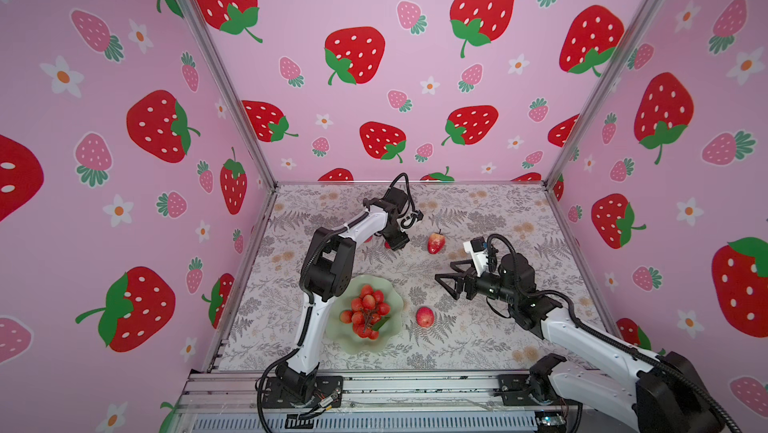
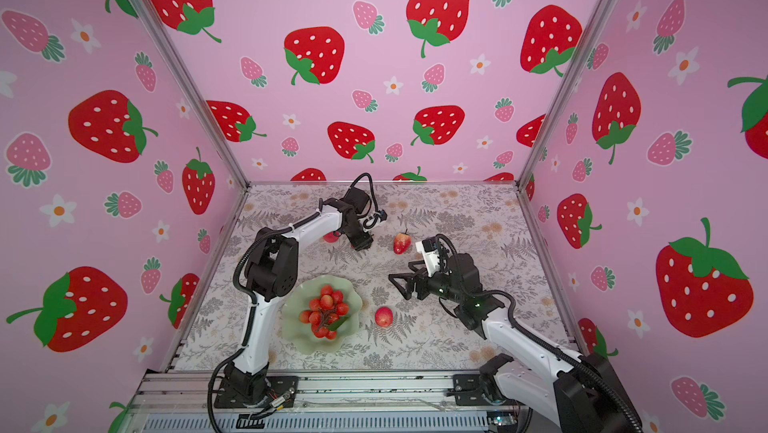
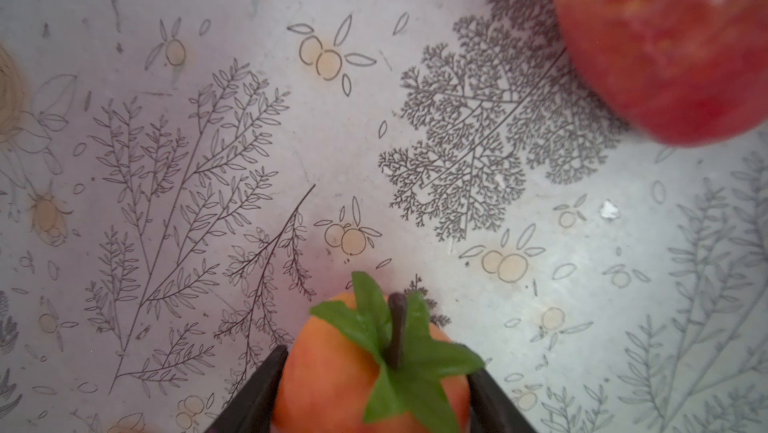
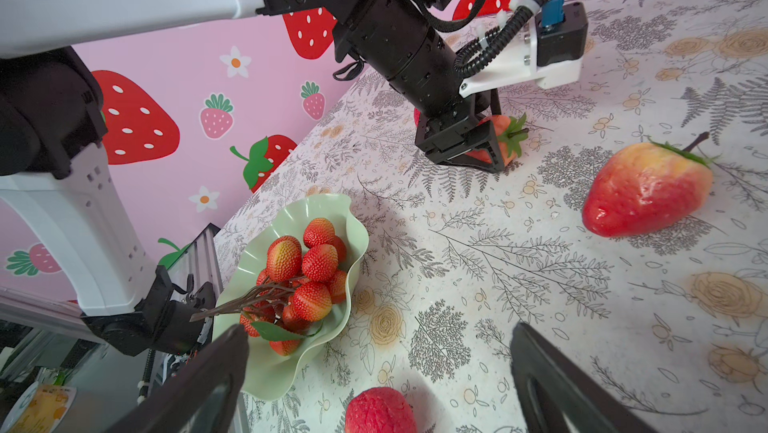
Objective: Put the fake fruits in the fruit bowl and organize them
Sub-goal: 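Move the left gripper to the leafy peach-coloured fruit and grasp it, then lower the leafy fruit into the green bowl and open the left gripper, then reach the left gripper to the large pale-red strawberry and grasp it, then carry the strawberry into the green bowl and release it with the left gripper, then reach the left gripper to the small red apple and grasp it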
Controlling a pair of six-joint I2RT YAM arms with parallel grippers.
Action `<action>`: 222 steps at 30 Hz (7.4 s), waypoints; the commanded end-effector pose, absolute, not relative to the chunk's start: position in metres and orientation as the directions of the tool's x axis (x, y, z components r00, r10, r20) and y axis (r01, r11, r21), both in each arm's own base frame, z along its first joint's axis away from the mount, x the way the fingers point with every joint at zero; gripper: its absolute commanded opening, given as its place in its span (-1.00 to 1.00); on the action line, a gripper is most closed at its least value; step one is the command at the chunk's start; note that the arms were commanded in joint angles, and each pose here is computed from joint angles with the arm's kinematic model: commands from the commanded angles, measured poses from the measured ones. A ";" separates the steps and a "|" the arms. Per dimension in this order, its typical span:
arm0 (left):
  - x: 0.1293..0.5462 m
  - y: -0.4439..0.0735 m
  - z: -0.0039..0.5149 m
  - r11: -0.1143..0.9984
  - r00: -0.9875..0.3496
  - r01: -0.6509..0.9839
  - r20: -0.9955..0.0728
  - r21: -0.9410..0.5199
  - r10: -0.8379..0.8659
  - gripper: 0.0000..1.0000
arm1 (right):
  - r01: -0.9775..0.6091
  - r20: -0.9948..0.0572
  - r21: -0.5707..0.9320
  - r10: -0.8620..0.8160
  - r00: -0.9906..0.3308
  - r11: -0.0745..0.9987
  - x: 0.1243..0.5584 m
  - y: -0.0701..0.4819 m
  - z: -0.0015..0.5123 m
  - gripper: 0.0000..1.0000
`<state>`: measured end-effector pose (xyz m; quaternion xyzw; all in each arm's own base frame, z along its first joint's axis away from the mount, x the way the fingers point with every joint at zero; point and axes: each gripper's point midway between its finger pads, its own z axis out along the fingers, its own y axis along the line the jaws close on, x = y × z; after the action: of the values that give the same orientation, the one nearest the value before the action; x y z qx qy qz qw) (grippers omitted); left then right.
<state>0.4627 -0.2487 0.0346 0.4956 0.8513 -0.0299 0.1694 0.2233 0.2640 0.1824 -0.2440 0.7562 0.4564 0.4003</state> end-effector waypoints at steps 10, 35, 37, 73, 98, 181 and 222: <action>0.462 -0.255 0.088 0.559 -0.465 0.821 -0.432 0.117 0.772 0.03 | -0.748 -0.837 0.497 0.016 -0.547 0.441 0.222 0.265 0.189 0.99; 0.236 -0.103 0.133 0.998 -0.892 0.061 -0.448 0.010 0.059 -0.03 | -0.908 -0.896 0.411 -0.144 -0.419 0.084 0.168 0.322 0.207 0.99; 0.232 -0.094 0.128 1.000 -0.886 0.004 -0.463 0.017 0.011 -0.04 | -0.908 -0.896 0.413 -0.144 -0.419 0.072 0.168 0.326 0.209 0.99; 0.238 -0.083 0.109 0.983 -0.862 -0.178 -0.490 0.055 -0.129 0.40 | -0.907 -0.891 0.414 -0.166 -0.422 0.080 0.162 0.330 0.199 0.99; 0.365 -0.348 0.156 0.844 -0.708 0.528 -0.597 -0.091 0.378 0.50 | -0.558 -0.748 0.565 0.092 -0.658 0.607 0.255 0.200 0.155 0.99; 0.272 -0.132 0.105 0.971 -0.816 0.227 -0.530 0.075 0.231 0.13 | -0.816 -0.844 0.491 -0.065 -0.532 0.306 0.199 0.298 0.195 0.99; 0.351 -0.143 0.147 0.974 -0.807 0.224 -0.564 -0.021 0.174 0.52 | -0.781 -0.815 0.534 -0.049 -0.577 0.324 0.215 0.310 0.186 0.99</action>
<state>0.3218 -0.1295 0.1522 0.0679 0.9481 -0.0302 0.3090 0.2114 0.3022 0.1673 -0.2877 0.7481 0.4866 0.3474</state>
